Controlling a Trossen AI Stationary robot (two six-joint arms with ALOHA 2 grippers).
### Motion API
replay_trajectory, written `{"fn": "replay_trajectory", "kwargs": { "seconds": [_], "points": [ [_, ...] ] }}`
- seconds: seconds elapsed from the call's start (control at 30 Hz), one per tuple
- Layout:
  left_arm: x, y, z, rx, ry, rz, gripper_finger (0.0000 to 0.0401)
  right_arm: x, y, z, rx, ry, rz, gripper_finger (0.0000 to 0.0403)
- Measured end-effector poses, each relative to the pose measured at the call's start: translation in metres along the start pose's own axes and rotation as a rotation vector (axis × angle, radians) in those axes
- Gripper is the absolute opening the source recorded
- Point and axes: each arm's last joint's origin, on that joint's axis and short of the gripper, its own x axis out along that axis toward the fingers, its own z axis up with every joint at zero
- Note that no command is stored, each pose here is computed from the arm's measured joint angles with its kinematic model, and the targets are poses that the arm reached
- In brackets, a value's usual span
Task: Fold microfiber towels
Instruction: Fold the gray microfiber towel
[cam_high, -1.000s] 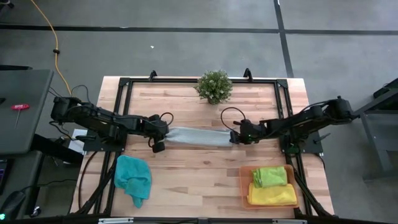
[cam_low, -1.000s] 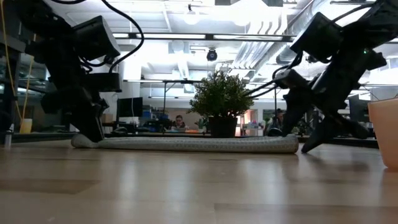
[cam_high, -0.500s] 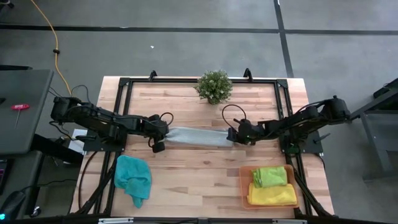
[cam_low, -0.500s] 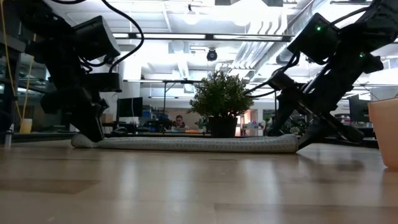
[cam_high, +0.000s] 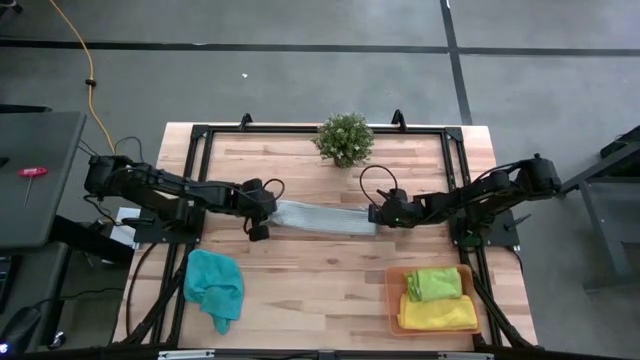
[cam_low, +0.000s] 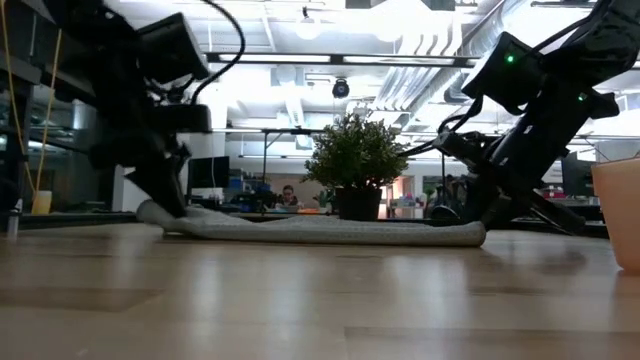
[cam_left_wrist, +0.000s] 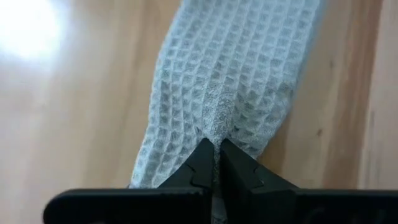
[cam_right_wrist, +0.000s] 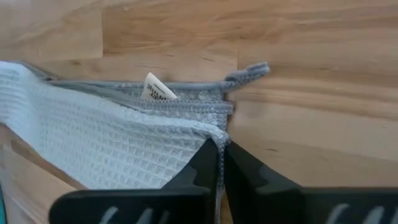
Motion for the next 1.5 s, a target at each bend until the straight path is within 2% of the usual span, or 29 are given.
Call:
{"fn": "replay_trajectory", "kwargs": {
  "seconds": [0.1, 0.33, 0.53, 0.73, 0.87, 1.2, 1.33, 1.5],
  "points": [
    [-0.007, 0.002, 0.009, 0.041, 0.012, 0.050, 0.0006, 0.000, -0.001, 0.000, -0.016, 0.017, -0.007, 0.0019],
    [-0.030, 0.006, 0.036, 0.097, 0.004, 0.105, 0.0007, -0.004, -0.004, 0.002, -0.079, 0.057, -0.039, 0.0004],
    [-0.029, 0.004, 0.032, 0.105, 0.059, 0.057, 0.0008, -0.013, -0.007, 0.009, -0.124, 0.071, -0.058, 0.0002],
    [-0.019, 0.002, 0.035, 0.042, 0.063, 0.044, 0.0013, -0.014, -0.007, 0.012, -0.133, 0.098, -0.052, 0.0001],
    [-0.009, -0.001, 0.035, 0.037, 0.088, 0.038, 0.0044, -0.014, -0.007, 0.011, -0.133, 0.104, -0.051, 0.0001],
    [0.012, -0.007, 0.028, 0.046, 0.200, -0.021, 0.0155, -0.014, -0.006, 0.011, -0.139, 0.109, -0.045, 0.0000],
    [-0.001, -0.001, 0.029, 0.051, 0.205, -0.016, 0.0194, -0.014, -0.006, 0.011, -0.140, 0.113, -0.043, 0.0000],
    [-0.029, 0.011, 0.032, 0.047, 0.144, 0.020, 0.0227, -0.014, -0.006, 0.011, -0.151, 0.120, -0.044, 0.0000]
  ]
}}
